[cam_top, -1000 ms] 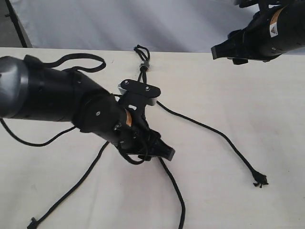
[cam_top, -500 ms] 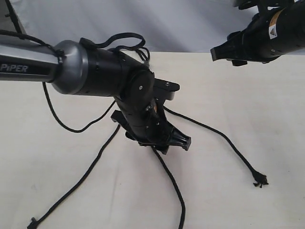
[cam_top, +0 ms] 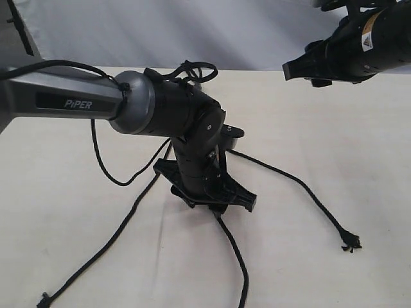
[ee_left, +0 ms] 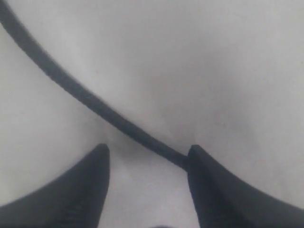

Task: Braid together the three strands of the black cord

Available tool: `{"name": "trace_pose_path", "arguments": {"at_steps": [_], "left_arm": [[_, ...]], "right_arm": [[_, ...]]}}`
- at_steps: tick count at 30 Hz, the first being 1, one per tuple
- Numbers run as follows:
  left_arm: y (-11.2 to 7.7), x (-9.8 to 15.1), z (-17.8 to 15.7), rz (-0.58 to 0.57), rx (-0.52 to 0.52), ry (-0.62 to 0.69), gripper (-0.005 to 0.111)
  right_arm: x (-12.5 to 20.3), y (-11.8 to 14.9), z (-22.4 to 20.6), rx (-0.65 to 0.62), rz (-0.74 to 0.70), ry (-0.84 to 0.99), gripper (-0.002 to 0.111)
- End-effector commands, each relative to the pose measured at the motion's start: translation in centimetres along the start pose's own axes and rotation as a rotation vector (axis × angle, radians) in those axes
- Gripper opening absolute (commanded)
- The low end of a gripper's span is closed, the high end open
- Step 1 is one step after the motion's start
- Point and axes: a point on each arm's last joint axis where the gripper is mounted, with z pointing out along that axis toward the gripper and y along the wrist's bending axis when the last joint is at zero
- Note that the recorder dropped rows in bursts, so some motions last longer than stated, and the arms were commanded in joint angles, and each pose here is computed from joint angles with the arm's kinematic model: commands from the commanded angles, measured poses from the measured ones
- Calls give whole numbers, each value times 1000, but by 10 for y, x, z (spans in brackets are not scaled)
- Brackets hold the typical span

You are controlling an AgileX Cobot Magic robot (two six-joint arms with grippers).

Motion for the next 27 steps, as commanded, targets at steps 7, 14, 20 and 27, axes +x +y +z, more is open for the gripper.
{"name": "trace_pose_path", "arguments": {"at_steps": [7,14,20,27], "left_arm": [[0,1,3,-2,-11,8,49],[-4,-8,-15,-65,6,-7,49],[-3,-11,7,-106,-14,-9,49],[-1,-8,29,-86,-35,38,49]], "right_arm": [[0,-1,0,1,5,-8,53],[0,-1,0,1,5,-8,53],[0,-1,0,0,7,-8,53],[0,-1,0,-4,1,-16,53]]}}
